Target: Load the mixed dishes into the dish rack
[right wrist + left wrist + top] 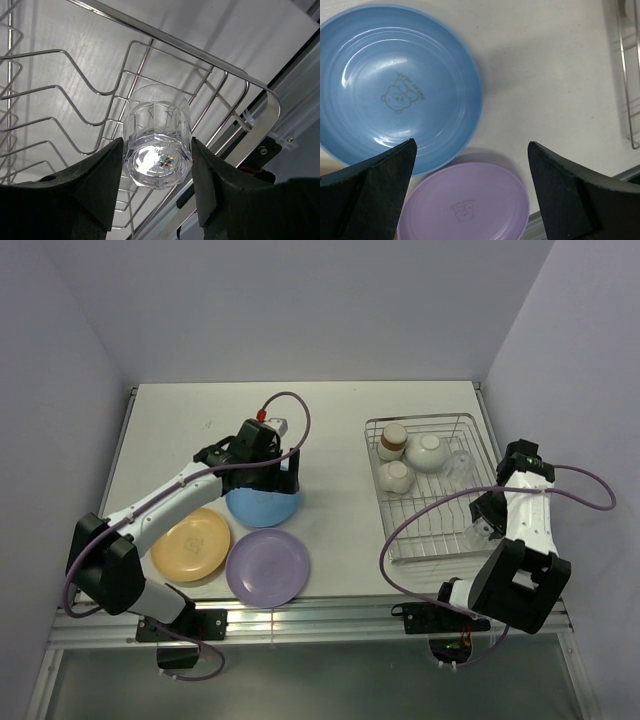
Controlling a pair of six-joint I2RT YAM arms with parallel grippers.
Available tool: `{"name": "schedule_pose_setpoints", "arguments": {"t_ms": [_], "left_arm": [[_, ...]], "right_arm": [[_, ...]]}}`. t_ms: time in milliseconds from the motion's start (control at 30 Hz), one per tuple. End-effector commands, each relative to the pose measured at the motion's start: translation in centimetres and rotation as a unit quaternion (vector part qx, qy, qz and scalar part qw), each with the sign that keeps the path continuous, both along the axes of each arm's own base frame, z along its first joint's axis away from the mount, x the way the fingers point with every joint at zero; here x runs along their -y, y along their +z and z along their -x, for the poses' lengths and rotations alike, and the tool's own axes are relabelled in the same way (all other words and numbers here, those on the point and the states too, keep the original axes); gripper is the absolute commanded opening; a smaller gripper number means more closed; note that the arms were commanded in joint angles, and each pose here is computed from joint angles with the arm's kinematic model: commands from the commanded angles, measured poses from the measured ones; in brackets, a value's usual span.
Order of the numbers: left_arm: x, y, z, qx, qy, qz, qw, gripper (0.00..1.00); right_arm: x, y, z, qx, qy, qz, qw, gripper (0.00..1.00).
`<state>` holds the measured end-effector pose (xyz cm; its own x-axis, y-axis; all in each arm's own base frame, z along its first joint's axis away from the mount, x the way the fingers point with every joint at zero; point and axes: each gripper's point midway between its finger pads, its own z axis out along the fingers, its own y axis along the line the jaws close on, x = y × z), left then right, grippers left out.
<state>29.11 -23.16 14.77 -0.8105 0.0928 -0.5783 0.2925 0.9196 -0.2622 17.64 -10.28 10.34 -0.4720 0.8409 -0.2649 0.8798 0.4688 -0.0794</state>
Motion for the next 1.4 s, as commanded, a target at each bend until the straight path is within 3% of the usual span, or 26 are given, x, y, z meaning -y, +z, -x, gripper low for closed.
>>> {"name": "schedule_pose_setpoints", "arguments": {"t_ms": [0, 33, 200, 233, 267, 567, 933, 1367], "left_arm": [[-1.0, 0.4, -1.4, 0.021, 0.018, -0.032, 0.999, 0.99], [-1.2, -0.4, -1.2, 0.013, 0.019, -0.04, 0.999, 0.99], [-2.0, -2.6, -0.7, -0.011, 0.025, -0.064, 0.998, 0.99], [-2.0, -3.0, -0.7, -0.016, 0.024, -0.069, 0.997, 0.99], [-2.0, -3.2, -0.7, -0.017, 0.024, -0.071, 0.997, 0.99], [-1.7, -4.0, -1.2, -0.031, 0.027, -0.078, 0.996, 0.99], [-2.0, -5.9, -1.7, -0.045, 0.029, -0.109, 0.993, 0.99], [0.4, -4.5, -1.3, -0.059, 0.008, -0.053, 0.997, 0.99]], "right_arm": [[-0.3, 0.8, -0.7, 0.031, 0.004, -0.004, 1.0, 0.55], [-0.6, 1.1, -0.7, 0.036, 0.007, -0.007, 0.999, 0.62], [-2.2, 2.3, -1.0, 0.066, 0.018, -0.021, 0.997, 0.73], [-2.4, 2.4, -0.9, 0.067, 0.021, -0.024, 0.997, 0.79], [-2.7, 2.5, -0.8, 0.069, 0.022, -0.024, 0.997, 0.95], [-4.3, 3.8, -0.4, 0.096, 0.034, -0.034, 0.994, 0.97], [-7.8, 9.9, -2.6, 0.201, 0.084, -0.069, 0.974, 0.95], [-9.4, 6.2, -0.4, 0.134, 0.107, -0.088, 0.981, 0.9]]}}
